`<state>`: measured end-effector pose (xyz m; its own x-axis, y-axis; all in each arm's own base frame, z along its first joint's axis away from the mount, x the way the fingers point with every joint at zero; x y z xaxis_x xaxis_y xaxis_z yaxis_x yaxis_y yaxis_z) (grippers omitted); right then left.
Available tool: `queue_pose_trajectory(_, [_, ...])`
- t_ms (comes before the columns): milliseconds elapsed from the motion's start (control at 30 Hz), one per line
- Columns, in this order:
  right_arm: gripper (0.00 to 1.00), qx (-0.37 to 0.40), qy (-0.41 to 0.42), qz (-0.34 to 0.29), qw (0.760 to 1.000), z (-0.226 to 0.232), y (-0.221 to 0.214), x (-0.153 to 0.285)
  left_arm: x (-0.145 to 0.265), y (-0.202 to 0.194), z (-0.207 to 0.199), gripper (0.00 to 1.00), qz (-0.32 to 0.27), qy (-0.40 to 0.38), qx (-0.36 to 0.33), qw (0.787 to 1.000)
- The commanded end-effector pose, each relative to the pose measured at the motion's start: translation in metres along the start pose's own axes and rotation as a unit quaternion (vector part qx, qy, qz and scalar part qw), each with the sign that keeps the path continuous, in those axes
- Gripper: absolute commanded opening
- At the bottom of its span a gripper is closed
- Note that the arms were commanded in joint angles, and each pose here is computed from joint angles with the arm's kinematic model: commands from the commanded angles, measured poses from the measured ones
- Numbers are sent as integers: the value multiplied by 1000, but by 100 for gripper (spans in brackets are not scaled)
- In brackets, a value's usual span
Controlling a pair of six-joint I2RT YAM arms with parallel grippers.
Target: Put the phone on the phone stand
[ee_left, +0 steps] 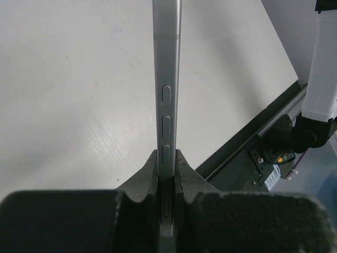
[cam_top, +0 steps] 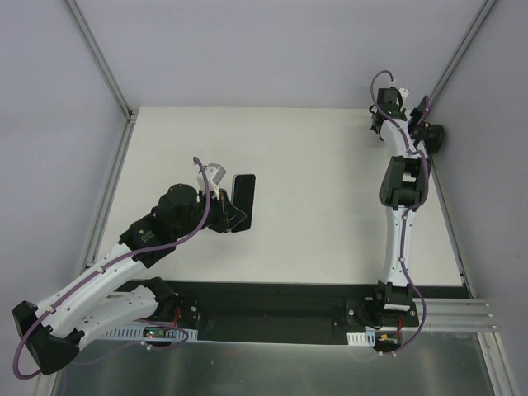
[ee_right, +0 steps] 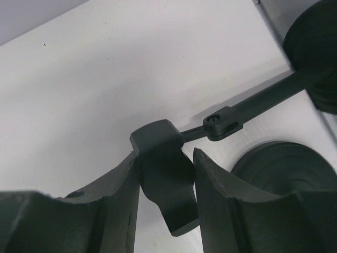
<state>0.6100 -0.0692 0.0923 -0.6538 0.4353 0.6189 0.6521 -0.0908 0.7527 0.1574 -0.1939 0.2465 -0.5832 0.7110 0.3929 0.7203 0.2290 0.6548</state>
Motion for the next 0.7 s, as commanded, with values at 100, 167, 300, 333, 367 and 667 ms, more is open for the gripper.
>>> queue_pose_trajectory(100, [1,89,-64,-99,989,0,66,49,3,25,-25,0,-42,-52,2,998])
queue_pose_trajectory(167, [0,119,-78,-105,984,1,68,50,2,24,-25,0,-38,-51,3,998])
queue_pose_trajectory(300, [0,165,-95,-117,975,7,71,57,-1,24,-26,0,-33,-52,3,998])
queue_pose_trajectory(333, [0,176,-101,-126,971,10,75,62,-2,25,-27,0,-32,-51,4,998])
queue_pose_trajectory(367, [0,184,-118,-138,966,10,81,64,-2,25,-27,0,-30,-52,5,998])
queue_pose_trajectory(667, [0,256,-95,-191,943,41,101,81,-3,27,-28,0,-31,-52,4,998])
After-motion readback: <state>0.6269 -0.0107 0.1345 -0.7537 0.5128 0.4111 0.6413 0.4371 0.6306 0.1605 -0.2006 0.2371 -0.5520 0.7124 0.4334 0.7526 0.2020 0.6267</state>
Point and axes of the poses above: each gripper's point midway between its finger pads, its own x axis back along the fingers, its own z axis along the line the jaws close on, y = z × x, the point moved 5 cm from there along x, back along the fingers, and after that the axes turned 11 degrees about x, right-handed, at the moved point
